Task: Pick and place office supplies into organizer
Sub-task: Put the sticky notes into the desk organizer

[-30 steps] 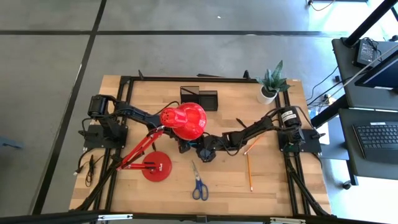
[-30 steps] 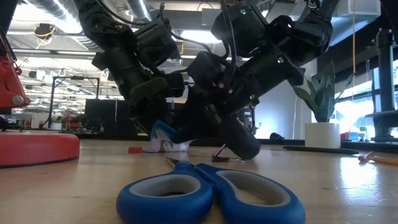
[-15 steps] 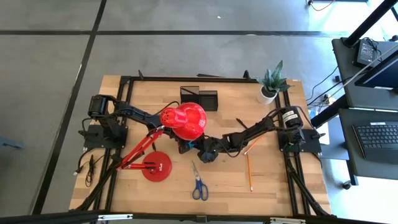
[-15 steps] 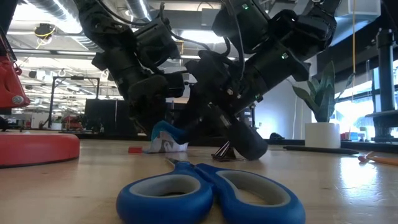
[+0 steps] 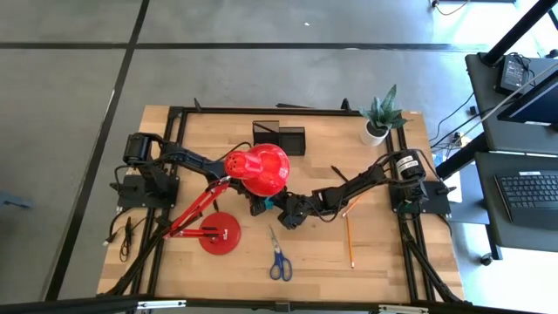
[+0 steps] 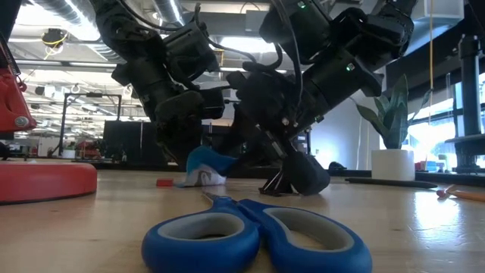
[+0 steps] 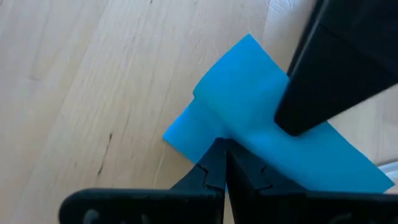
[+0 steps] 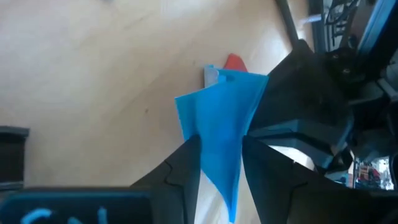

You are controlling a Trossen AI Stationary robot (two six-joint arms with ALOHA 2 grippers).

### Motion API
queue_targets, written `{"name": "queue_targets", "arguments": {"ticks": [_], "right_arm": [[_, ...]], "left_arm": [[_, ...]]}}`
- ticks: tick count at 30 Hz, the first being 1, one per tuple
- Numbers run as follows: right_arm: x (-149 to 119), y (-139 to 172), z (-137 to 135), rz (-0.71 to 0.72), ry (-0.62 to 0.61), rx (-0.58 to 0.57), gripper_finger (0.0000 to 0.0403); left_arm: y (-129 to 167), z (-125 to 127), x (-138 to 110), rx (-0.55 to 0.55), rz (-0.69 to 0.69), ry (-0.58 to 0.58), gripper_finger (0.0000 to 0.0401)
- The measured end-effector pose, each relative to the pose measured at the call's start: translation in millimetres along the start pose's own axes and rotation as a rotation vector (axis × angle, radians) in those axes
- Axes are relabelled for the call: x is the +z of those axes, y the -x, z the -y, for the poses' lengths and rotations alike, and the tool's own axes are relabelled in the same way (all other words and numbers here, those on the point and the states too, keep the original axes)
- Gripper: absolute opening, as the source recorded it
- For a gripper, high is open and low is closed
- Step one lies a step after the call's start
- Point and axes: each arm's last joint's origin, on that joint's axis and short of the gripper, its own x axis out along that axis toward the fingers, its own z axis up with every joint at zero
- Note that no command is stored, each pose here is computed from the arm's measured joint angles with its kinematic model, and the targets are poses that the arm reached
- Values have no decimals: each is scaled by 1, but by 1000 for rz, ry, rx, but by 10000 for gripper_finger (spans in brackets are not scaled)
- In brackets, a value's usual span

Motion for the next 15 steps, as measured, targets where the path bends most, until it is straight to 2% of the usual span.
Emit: {"name": "queue_targets", "arguments": {"ticks": [15], "right_arm": [[6, 4, -3, -29, 72, -20, 119]], "left_arm": [[0, 0, 0, -1, -4, -1, 3]]}}
